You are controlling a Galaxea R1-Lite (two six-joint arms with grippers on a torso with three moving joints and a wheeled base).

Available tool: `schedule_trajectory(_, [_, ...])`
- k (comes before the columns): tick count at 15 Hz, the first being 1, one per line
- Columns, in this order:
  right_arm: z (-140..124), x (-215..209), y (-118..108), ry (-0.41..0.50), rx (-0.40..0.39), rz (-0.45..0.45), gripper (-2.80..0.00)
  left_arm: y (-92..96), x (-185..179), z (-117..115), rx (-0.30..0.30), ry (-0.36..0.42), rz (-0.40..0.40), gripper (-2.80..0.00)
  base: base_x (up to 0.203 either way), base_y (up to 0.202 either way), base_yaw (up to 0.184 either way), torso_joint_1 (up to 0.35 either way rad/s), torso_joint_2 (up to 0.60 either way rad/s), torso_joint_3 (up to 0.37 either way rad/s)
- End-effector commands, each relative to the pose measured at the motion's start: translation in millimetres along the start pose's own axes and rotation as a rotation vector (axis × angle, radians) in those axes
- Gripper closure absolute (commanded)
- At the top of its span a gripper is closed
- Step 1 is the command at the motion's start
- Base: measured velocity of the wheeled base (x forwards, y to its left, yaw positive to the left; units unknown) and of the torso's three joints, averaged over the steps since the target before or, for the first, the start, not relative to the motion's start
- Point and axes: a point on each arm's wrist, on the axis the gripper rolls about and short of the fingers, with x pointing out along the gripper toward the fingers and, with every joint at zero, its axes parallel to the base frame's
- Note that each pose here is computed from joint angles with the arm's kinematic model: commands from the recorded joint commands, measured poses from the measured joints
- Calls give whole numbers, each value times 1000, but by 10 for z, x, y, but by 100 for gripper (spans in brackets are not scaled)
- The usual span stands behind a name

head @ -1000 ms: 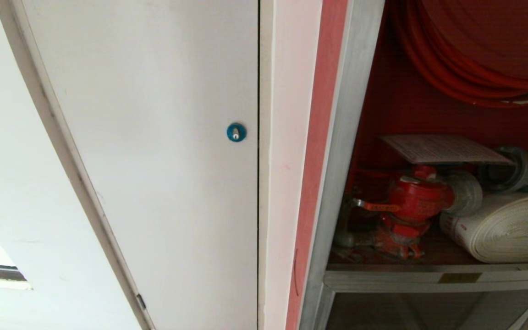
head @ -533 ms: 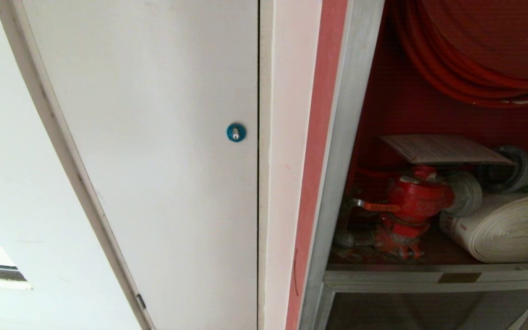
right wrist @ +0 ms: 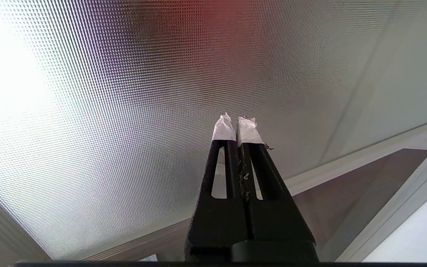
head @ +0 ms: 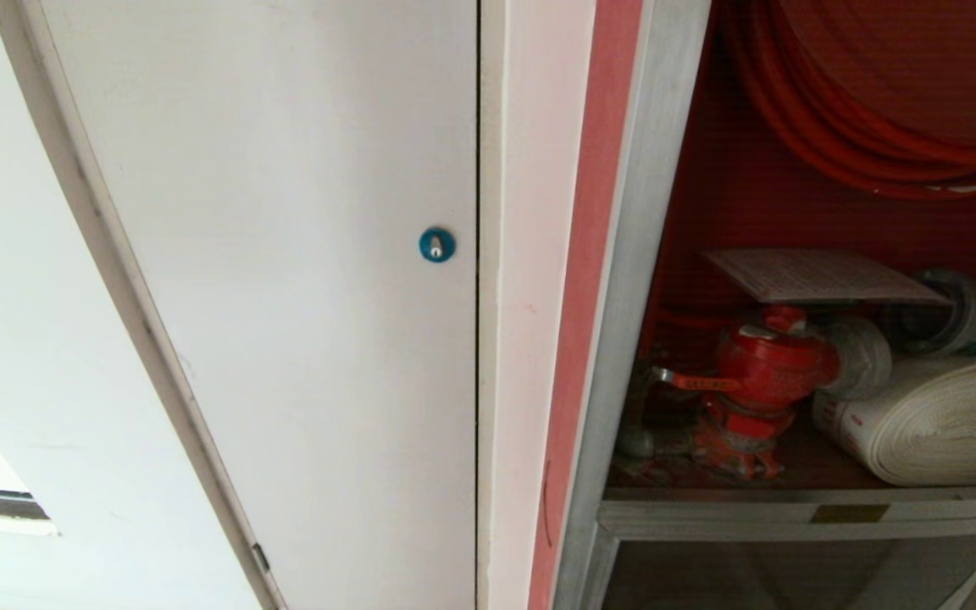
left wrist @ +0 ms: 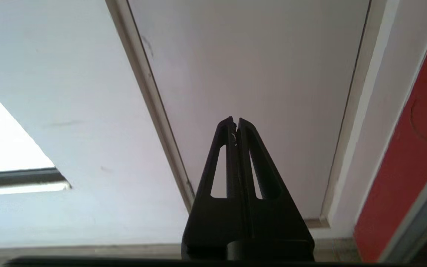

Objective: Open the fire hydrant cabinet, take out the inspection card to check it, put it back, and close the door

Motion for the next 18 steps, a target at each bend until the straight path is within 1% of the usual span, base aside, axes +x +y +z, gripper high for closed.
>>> schedule_trajectory(1, [-1,-1,0,-2,-1,-1,0,-4,7,-25,-47,12,-5,0,0,0,0,0,0,0])
schedule_trajectory(2, [-1,-1,0,-2,0,1,0,-4,7,-26,-66,13,-3,0,0,0,0,0,0,0])
schedule_trajectory(8, [-1,-1,0,-2,-1,1,0,-2,6,-22,-86,12,1,0,0,0,0,0,0,0])
schedule_trajectory(16, [-1,-1,0,-2,0,1,0,-2,6,-22,-88,12,1,0,0,0,0,0,0,0])
schedule_trajectory(18, [0,-1,0,-1,-1,1,0,-2,6,-22,-88,12,1,0,-102,0,4,16,7,0])
